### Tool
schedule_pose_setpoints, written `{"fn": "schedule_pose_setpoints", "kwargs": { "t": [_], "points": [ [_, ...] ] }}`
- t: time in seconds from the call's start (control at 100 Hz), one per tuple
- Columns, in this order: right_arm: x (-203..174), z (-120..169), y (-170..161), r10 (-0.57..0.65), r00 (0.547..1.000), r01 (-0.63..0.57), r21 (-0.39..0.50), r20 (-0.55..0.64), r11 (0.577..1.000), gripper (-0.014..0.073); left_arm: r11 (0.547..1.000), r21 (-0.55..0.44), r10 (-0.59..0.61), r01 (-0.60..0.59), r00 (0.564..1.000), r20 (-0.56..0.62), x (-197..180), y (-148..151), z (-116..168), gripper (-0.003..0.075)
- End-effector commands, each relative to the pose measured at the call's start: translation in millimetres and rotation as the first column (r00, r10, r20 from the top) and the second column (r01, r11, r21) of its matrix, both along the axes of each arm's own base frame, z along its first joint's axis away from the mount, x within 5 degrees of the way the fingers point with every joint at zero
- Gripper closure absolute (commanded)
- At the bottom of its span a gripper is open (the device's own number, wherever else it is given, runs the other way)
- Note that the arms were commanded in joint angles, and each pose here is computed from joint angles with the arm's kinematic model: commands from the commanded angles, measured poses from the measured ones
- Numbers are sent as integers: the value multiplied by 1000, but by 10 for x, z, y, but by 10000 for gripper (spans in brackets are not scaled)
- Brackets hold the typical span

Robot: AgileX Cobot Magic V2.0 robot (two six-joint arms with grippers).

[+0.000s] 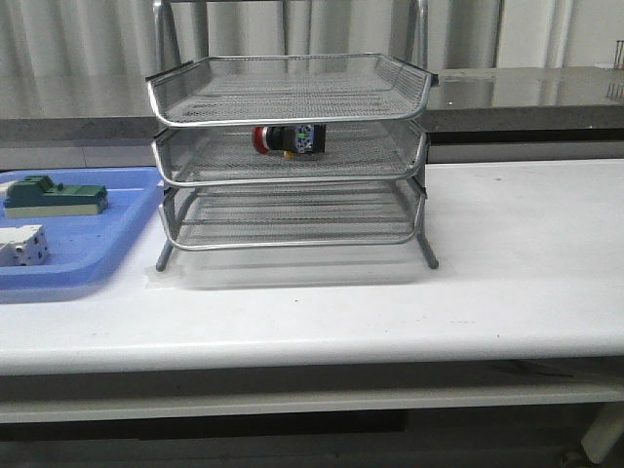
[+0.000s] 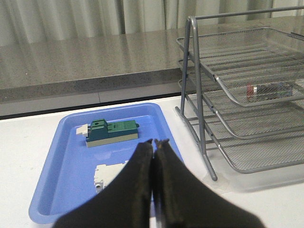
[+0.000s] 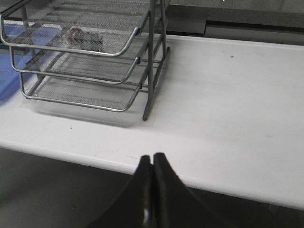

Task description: Place button on rack with both arms

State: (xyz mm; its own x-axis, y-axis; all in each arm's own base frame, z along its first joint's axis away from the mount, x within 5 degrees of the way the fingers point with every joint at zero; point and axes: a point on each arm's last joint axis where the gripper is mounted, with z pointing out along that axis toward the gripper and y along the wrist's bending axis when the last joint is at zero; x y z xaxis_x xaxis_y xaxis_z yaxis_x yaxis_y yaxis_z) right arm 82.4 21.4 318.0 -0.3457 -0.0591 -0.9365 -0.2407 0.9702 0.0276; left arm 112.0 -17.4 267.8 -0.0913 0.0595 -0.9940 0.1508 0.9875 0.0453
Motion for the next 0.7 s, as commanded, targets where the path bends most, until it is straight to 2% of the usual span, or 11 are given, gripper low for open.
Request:
{"fn": "schedule_pose_setpoints", "kwargs": {
  "t": [0.0,0.32,0.49,0.69],
  "points": [
    [40,72,-34,-47,993,45,21,113,999,652,999,-16,38,-37,997,68,30,30,131,741],
    [-44,-464,-158,-193,938,172,96,288,980,652,999,-16,38,-37,997,68,30,30,131,741],
    [-174,-738,-181,-231,924,187,167,306,968,652,999,-16,38,-37,997,68,30,30,131,741],
    [-249,-961,-186,-235,916,183,184,325,966,652,999,-16,38,-37,997,68,30,30,131,741]
  ]
}}
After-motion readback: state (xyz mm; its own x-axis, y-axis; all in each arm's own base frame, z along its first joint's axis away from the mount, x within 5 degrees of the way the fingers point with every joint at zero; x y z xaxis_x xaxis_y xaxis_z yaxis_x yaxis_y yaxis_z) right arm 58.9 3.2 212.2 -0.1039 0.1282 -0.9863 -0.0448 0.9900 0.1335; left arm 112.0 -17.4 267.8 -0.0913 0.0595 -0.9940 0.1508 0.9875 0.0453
